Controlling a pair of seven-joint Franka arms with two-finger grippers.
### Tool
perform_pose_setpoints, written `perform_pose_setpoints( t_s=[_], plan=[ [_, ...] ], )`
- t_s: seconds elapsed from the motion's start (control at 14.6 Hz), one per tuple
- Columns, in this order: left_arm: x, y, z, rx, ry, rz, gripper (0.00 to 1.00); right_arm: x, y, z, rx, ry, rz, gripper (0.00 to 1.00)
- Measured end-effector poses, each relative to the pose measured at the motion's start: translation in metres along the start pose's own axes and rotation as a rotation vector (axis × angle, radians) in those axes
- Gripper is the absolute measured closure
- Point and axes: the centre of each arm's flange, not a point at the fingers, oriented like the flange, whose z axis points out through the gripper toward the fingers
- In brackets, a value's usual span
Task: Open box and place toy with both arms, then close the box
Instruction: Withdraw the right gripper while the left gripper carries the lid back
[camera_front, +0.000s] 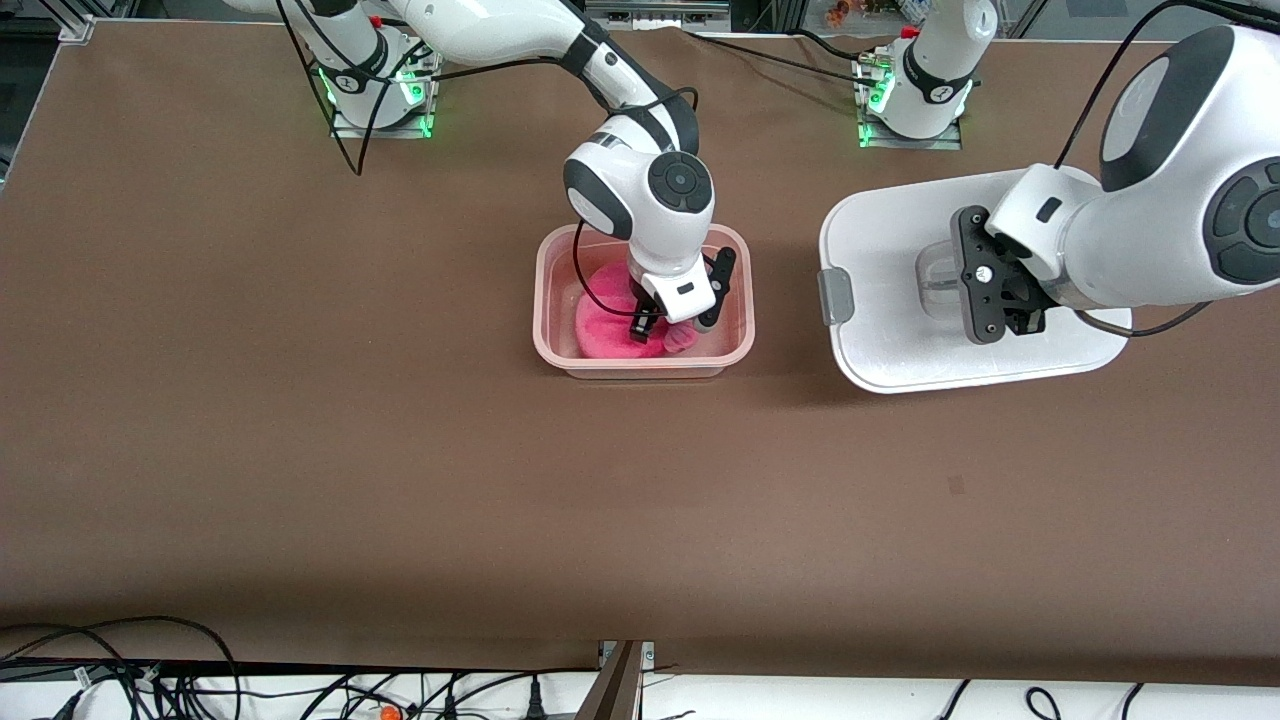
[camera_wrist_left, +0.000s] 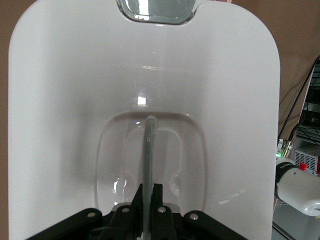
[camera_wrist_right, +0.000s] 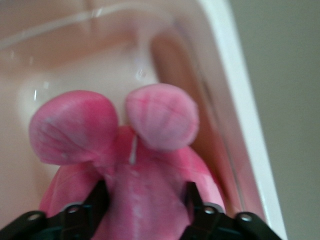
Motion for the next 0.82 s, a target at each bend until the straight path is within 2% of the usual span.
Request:
perform_pose_setpoints(
  t_s=[0.14, 0.27, 0.41, 0.55, 0.76, 0.82],
  plan=[
    [0.002, 0.001, 0.0, 0.0, -0.001, 0.004, 0.93, 0.001, 0.0, -0.003, -0.004, 0.009, 0.036, 0.01],
    [0.002, 0.001, 0.0, 0.0, -0.001, 0.003, 0.93, -0.004, 0.014, -0.019, -0.021, 0.002, 0.073, 0.0],
    [0.002, 0.001, 0.0, 0.0, -0.002, 0.003, 0.93, -0.027, 0.059, -0.061, -0.074, -0.015, 0.146, 0.0],
    [0.002, 0.001, 0.0, 0.0, -0.002, 0.003, 0.93, -0.066, 0.121, -0.118, -0.131, 0.018, 0.254, 0.0],
    [0.002, 0.001, 0.001, -0.001, -0.002, 0.004, 0.93, -0.131, 0.191, -0.178, -0.095, 0.075, 0.406, 0.0],
    [0.006, 0.002, 0.003, -0.014, 0.008, 0.014, 0.93, -0.151, 0.204, -0.194, -0.08, 0.069, 0.441, 0.0]
  ],
)
